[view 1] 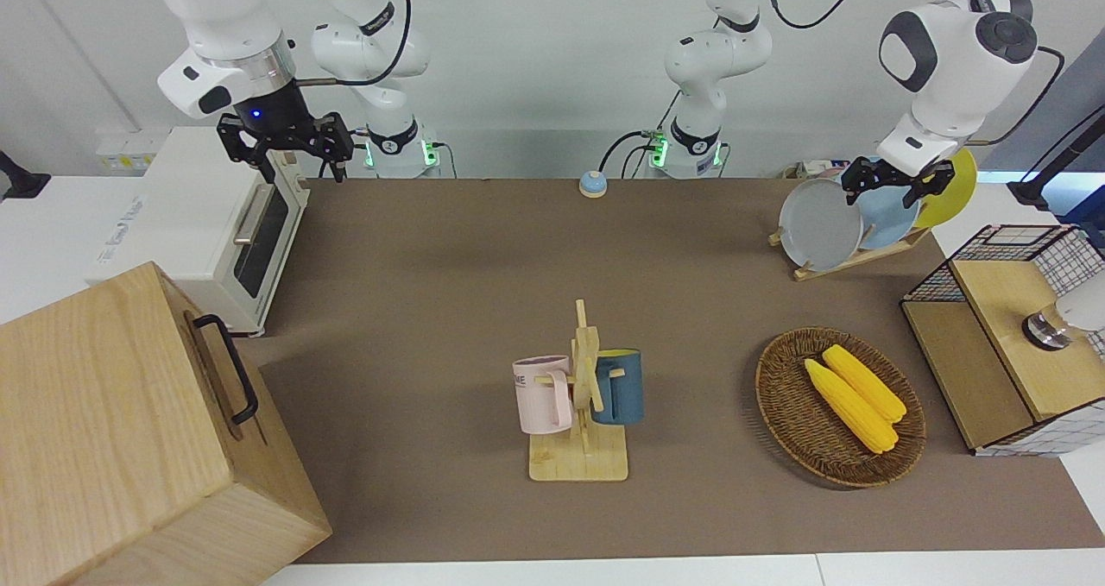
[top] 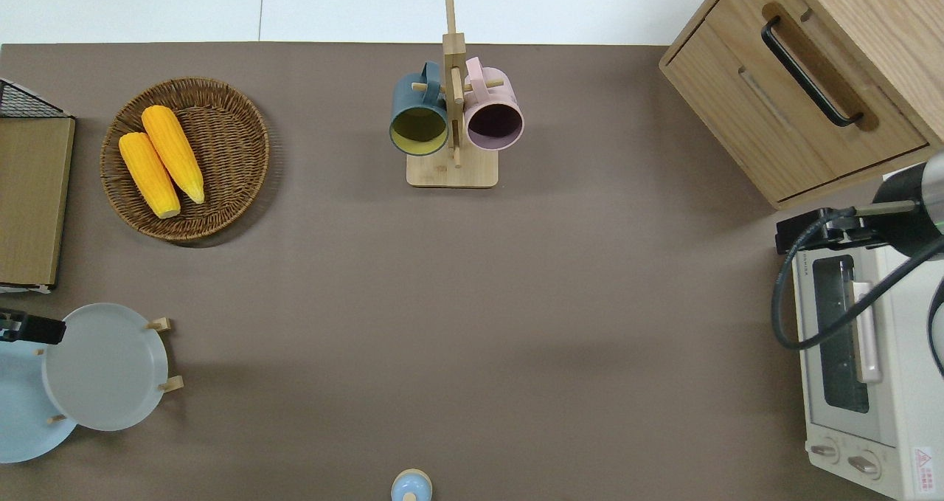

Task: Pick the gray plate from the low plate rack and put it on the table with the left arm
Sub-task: 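Grasp the rim of the top gray plate with the left gripper, then lift the gray plate out of the rack with the left gripper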

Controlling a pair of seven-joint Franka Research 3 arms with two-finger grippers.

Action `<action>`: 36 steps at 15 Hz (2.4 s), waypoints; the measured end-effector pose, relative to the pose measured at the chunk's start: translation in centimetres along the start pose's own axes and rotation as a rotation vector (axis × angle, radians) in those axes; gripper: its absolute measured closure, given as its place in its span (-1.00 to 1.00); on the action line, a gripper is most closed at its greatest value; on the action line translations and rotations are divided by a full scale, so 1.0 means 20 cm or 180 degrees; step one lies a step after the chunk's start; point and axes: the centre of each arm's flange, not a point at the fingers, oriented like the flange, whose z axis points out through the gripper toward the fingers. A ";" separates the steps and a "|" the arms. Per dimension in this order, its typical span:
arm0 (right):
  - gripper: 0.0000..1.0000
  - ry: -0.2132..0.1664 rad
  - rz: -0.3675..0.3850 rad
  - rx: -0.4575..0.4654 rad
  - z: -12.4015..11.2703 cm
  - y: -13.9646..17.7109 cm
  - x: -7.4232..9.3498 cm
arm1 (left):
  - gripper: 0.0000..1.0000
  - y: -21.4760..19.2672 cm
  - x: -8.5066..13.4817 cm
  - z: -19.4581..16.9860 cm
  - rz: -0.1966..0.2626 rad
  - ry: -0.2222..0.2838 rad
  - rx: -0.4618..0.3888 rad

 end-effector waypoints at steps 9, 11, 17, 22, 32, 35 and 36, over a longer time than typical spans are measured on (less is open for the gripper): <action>-0.97 0.0000 0.0000 0.0000 0.00 0.00 0.00 | -0.97 -0.02 -0.05 0.20 -0.0045 0.0053 -0.0018; -0.97 0.0000 0.0000 0.0000 0.00 0.00 0.00 | -0.89 -0.01 -0.05 0.20 -0.0046 0.0056 -0.0016; -0.97 0.0000 0.0000 0.0000 0.00 0.00 0.00 | 0.55 -0.01 -0.05 0.20 -0.0044 0.0046 -0.0021; -0.97 0.0000 0.0000 0.0000 0.00 0.00 0.00 | 0.68 -0.01 -0.06 0.18 -0.0059 0.0079 -0.0010; -0.97 0.0000 0.0000 0.0000 0.00 0.00 0.00 | 0.74 0.05 -0.13 0.00 -0.0047 0.0124 0.0047; -0.97 0.0000 0.0000 0.0000 0.00 0.00 0.00 | 0.74 0.08 -0.15 -0.13 -0.0025 0.0154 0.0095; -0.97 0.0000 0.0000 0.0000 0.00 0.00 0.00 | 0.74 0.09 -0.16 -0.17 -0.0025 0.0160 0.0105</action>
